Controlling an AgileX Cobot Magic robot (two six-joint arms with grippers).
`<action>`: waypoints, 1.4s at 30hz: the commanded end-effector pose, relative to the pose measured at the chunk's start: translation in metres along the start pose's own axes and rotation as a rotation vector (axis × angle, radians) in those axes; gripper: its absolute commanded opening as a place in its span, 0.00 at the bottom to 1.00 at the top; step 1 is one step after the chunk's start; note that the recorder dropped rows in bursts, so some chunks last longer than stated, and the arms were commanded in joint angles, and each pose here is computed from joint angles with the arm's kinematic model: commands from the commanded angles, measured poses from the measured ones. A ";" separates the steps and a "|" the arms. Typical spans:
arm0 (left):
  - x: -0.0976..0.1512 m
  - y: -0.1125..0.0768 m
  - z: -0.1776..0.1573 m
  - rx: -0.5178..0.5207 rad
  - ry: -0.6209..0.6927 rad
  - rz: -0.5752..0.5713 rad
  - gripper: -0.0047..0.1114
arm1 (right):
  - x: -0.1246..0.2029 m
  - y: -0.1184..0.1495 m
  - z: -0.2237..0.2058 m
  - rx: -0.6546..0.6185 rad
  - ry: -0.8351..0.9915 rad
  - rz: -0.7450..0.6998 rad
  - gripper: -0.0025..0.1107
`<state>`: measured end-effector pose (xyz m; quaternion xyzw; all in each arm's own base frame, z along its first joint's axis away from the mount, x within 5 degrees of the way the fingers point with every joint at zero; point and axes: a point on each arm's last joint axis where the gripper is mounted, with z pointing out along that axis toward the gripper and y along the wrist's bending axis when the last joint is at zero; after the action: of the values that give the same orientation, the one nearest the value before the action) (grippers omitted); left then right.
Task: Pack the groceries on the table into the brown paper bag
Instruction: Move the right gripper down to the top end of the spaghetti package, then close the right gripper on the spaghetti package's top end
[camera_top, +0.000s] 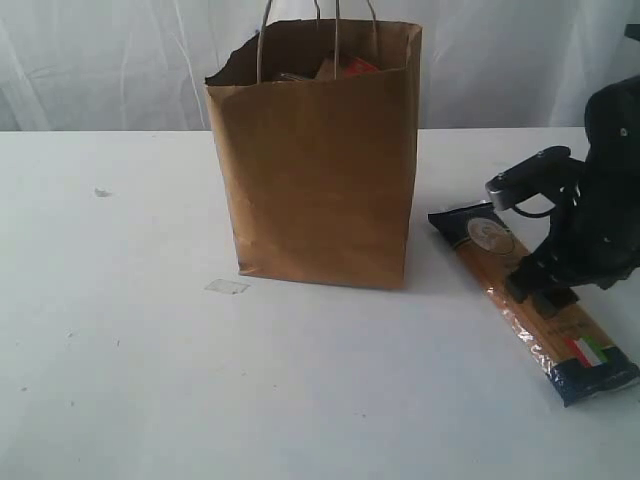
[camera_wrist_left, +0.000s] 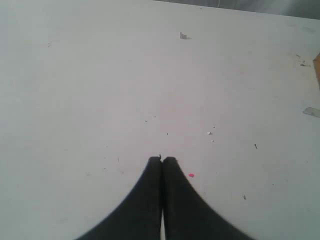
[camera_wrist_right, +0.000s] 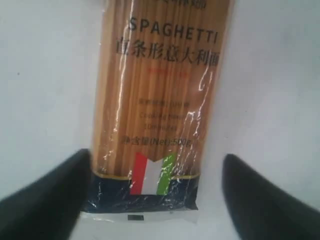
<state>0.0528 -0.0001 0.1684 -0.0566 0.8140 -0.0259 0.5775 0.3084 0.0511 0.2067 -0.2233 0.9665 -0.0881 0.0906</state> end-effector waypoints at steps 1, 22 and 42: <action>-0.001 0.000 0.000 0.002 -0.009 -0.009 0.04 | 0.005 -0.002 0.004 0.006 0.023 -0.025 0.93; -0.001 0.000 0.000 0.002 -0.009 -0.009 0.04 | -0.032 -0.010 0.001 -0.011 -0.118 0.096 0.95; -0.001 0.000 0.000 0.002 -0.009 -0.009 0.04 | -0.079 -0.015 0.059 -0.042 -0.161 0.026 0.95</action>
<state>0.0528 -0.0001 0.1684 -0.0566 0.8140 -0.0259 0.5775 0.3927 0.0680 0.1674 -0.2190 0.9616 -0.0486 0.1582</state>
